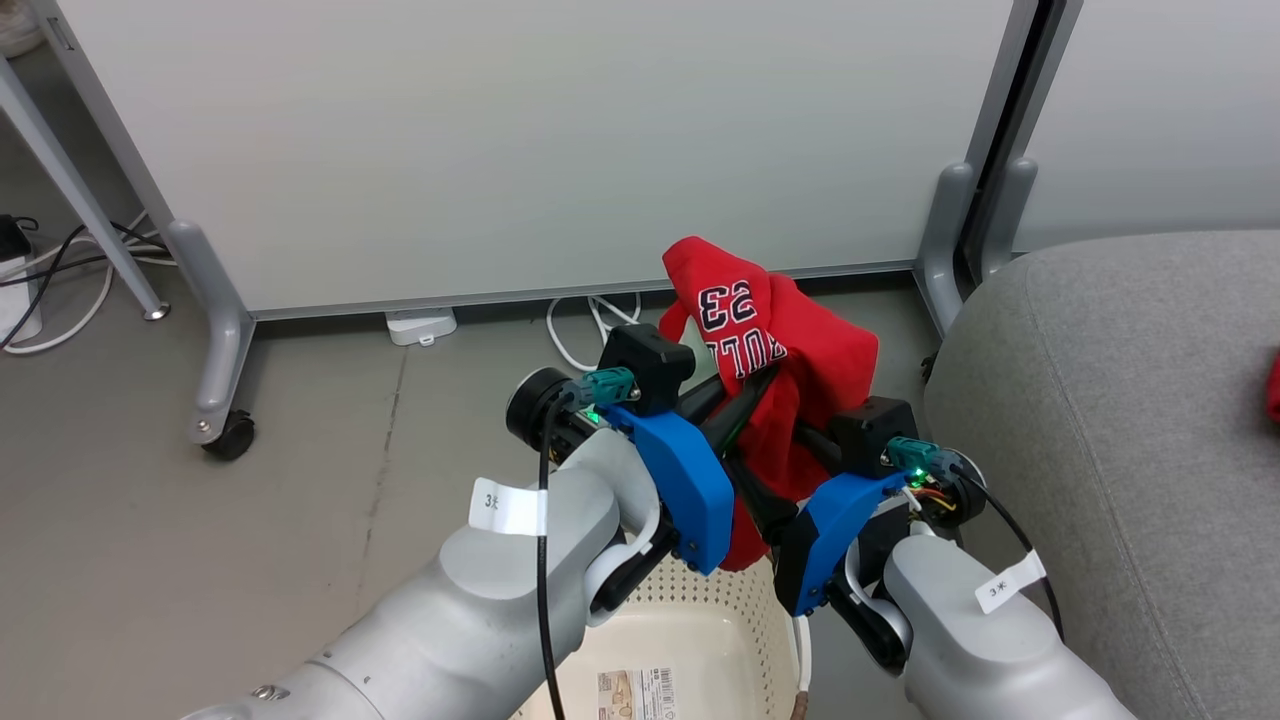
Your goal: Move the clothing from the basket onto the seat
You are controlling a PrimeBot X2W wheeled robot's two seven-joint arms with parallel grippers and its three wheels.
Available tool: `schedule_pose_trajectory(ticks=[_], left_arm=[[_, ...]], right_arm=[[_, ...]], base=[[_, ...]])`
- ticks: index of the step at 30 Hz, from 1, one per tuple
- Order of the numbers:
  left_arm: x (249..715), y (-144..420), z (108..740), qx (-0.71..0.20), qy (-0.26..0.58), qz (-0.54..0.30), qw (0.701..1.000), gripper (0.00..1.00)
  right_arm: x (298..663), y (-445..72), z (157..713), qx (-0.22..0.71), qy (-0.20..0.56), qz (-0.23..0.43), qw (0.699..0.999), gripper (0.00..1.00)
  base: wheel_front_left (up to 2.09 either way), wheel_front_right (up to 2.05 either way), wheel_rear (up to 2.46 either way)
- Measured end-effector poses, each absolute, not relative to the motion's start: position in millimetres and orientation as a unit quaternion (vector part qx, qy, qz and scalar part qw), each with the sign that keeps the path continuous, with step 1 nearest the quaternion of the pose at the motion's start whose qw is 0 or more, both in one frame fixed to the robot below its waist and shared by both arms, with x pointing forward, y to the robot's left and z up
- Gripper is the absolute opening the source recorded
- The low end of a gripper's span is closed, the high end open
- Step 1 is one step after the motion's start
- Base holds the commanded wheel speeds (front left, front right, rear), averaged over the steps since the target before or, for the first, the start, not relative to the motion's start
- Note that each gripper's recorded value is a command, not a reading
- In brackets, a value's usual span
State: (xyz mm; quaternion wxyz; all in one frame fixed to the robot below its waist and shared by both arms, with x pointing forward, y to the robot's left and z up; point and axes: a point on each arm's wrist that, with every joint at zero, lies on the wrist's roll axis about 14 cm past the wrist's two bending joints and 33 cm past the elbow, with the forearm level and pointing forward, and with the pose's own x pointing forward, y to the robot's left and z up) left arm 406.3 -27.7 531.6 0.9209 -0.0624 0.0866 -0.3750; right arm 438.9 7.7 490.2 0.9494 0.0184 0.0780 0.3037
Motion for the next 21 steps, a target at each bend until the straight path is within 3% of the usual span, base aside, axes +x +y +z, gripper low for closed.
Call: schedule_pose_trajectory(ticks=[2,3,4,6,7,21], left_arm=[[405.8,-27.5,532.0,-0.062,0.086,-0.375,0.921,0.00],[405.7,-27.6,532.3,-0.061,0.086,-0.375,0.921,0.00],[405.7,-27.8,532.8,-0.060,0.085,-0.376,0.921,0.00],[405.6,-27.5,533.1,-0.059,0.085,-0.376,0.921,0.00],[405.5,-27.4,533.0,-0.059,0.085,-0.375,0.921,0.00],[409.3,-25.5,525.6,-0.050,0.090,-0.370,0.923,0.00]], right_arm=[[439.1,8.6,490.8,0.019,0.079,0.305,0.949,1.00],[438.7,9.0,490.5,0.019,0.080,0.305,0.949,0.85],[438.1,9.1,489.5,0.020,0.081,0.305,0.948,0.50],[438.1,9.3,489.7,0.023,0.082,0.305,0.948,0.13],[438.6,9.8,491.0,0.024,0.081,0.306,0.948,0.00],[438.4,1.1,491.9,0.036,0.082,0.293,0.952,0.00]], base=[[0.00,0.00,0.00],[0.00,0.00,0.00],[0.00,0.00,0.00],[0.00,0.00,0.00],[0.00,0.00,0.00],[0.00,0.00,0.00]])
